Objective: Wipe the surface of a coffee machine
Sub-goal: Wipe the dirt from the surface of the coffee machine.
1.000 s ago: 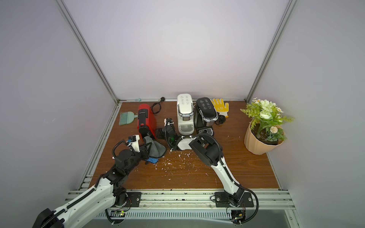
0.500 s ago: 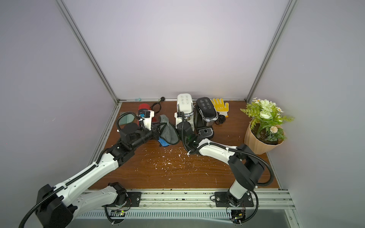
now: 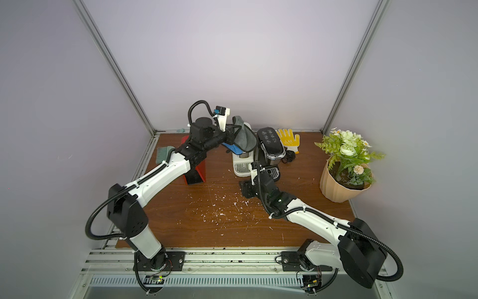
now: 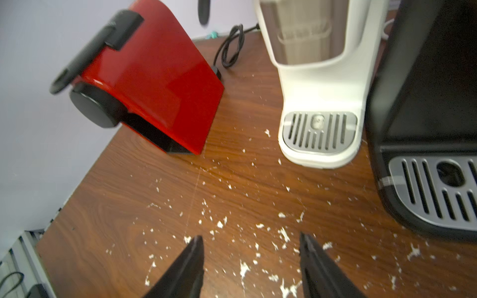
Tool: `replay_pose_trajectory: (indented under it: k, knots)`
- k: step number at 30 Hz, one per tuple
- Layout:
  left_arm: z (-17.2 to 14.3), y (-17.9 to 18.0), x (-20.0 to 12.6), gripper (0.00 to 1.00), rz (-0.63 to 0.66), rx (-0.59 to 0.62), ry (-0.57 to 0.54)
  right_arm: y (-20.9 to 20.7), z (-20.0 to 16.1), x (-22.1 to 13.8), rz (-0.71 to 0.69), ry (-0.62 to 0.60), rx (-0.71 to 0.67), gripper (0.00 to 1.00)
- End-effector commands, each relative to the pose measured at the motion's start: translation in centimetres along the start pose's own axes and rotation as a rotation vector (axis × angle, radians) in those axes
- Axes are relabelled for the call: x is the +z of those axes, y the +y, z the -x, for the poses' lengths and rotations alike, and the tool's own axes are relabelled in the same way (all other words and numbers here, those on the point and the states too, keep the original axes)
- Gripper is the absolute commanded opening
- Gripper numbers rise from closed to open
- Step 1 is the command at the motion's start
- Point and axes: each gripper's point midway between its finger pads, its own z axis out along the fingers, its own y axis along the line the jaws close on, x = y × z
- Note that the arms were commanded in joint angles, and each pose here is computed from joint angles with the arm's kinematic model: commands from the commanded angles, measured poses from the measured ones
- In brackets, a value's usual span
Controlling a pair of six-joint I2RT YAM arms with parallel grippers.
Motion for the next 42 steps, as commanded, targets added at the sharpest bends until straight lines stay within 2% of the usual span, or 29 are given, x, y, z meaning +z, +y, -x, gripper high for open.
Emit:
replay_pose_trajectory:
  k: [1, 6, 10, 16, 21, 26, 34, 38, 42]
  knots:
    - [-0.5, -0.8, 2.6, 0.0, -0.022, -0.014, 0.045, -0.7, -0.4, -1.1, -0.005, -0.018, -0.012, 0.62]
    - [-4.8, 2.8, 8.6, 0.0, 0.118, 0.016, 0.223, -2.3, -2.5, -1.2, -0.042, -0.007, -0.022, 0.62]
    - [-7.1, 5.2, 10.7, 0.0, 0.201, 0.066, 0.293, -3.4, -3.2, -1.2, -0.076, -0.009, -0.048, 0.62]
    - [-8.9, 9.1, 11.0, 0.0, 0.357, 0.082, 0.298, -4.7, -3.7, -1.0, -0.118, -0.04, -0.085, 0.62]
    - [-7.2, 12.5, 10.1, 0.0, 0.417, 0.02, 0.252, -5.8, -4.8, -0.4, -0.151, -0.026, -0.138, 0.62]
    - [-6.0, 14.7, 9.4, 0.0, 0.468, 0.021, 0.22, -6.1, -5.6, 0.1, -0.161, 0.007, -0.186, 0.62]
    - [-4.4, 14.3, 8.1, 0.0, 0.485, 0.039, 0.207, -6.0, -5.7, 0.5, -0.161, 0.017, -0.193, 0.62]
    - [-3.8, 11.2, 7.5, 0.0, 0.355, 0.032, 0.233, -6.1, -5.7, 0.4, -0.163, 0.016, -0.193, 0.62]
    - [-5.6, 7.6, 6.4, 0.0, 0.294, 0.035, 0.284, -6.0, -5.5, 0.3, -0.163, 0.012, -0.192, 0.62]
